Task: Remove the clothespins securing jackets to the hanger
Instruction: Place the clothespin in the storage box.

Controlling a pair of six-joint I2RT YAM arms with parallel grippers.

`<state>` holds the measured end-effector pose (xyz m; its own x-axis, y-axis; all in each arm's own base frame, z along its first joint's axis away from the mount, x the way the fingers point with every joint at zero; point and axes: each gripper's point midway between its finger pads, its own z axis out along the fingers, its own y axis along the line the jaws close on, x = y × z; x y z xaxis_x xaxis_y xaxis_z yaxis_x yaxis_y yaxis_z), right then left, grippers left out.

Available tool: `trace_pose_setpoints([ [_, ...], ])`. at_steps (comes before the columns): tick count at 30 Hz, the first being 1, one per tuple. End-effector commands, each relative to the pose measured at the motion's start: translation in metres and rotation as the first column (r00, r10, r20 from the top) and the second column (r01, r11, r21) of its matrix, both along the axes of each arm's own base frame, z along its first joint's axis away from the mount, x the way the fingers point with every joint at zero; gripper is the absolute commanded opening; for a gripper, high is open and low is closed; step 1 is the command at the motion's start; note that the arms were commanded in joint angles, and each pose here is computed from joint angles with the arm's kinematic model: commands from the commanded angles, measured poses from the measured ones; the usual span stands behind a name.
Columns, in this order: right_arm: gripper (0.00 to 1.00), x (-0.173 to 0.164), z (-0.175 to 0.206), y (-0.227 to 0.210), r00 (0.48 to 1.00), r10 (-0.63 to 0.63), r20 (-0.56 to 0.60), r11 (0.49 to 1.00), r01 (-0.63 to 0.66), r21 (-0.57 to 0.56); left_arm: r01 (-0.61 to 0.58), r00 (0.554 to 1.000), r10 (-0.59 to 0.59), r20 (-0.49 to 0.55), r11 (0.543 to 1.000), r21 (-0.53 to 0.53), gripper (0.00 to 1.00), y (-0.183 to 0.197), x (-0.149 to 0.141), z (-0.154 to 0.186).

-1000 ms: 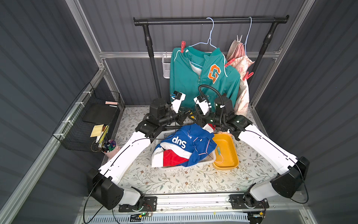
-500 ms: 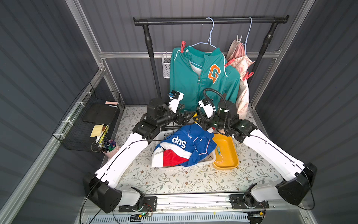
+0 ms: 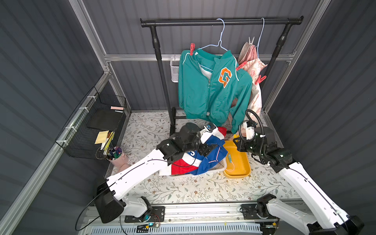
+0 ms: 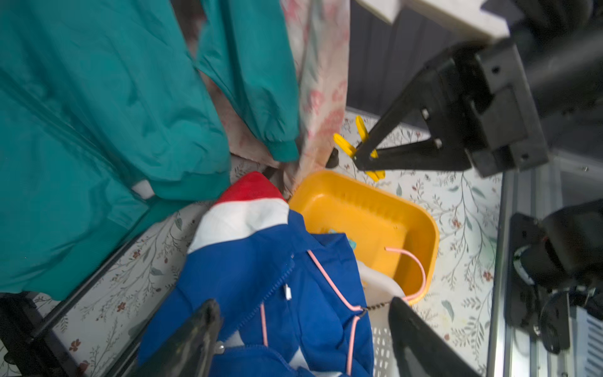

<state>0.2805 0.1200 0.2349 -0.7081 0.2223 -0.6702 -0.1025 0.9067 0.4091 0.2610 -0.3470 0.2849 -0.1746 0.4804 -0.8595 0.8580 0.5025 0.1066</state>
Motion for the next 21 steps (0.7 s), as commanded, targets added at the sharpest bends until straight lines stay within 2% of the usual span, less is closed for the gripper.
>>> trace_pose_setpoints([
  [1, 0.00, -0.012, -0.040, -0.022, 0.977, -0.141, -0.162, 0.988, 0.150, 0.043, -0.009, 0.999, 0.003, 0.036, 0.987, 0.160, 0.81, -0.002, -0.009, -0.031],
  [3, 0.00, -0.013, -0.051, -0.026, 0.967, -0.169, -0.193, 0.980, 0.185, 0.070, -0.007, 1.000, 0.001, 0.026, 0.976, 0.217, 0.79, -0.005, -0.015, -0.048],
  [8, 0.00, -0.011, -0.075, -0.035, 0.945, -0.218, -0.243, 0.967, 0.243, 0.079, -0.002, 1.000, -0.005, 0.026, 0.961, 0.277, 0.75, -0.010, -0.025, -0.069],
  [13, 0.05, -0.007, -0.093, -0.036, 0.926, -0.238, -0.294, 0.958, 0.273, 0.084, -0.022, 1.000, 0.013, 0.026, 0.933, 0.358, 0.71, -0.010, -0.023, -0.098],
  [15, 0.11, -0.007, -0.098, -0.038, 0.920, -0.248, -0.303, 0.956, 0.282, 0.076, -0.016, 1.000, 0.009, 0.020, 0.933, 0.360, 0.70, -0.014, -0.023, -0.104],
  [18, 0.14, -0.008, -0.108, -0.039, 0.910, -0.258, -0.326, 0.953, 0.295, 0.070, -0.013, 1.000, 0.009, 0.014, 0.929, 0.370, 0.66, -0.018, -0.021, -0.113],
  [21, 0.28, -0.009, -0.114, -0.039, 0.900, -0.264, -0.346, 0.949, 0.306, 0.070, -0.012, 1.000, 0.010, 0.008, 0.916, 0.400, 0.64, -0.018, -0.020, -0.126],
])
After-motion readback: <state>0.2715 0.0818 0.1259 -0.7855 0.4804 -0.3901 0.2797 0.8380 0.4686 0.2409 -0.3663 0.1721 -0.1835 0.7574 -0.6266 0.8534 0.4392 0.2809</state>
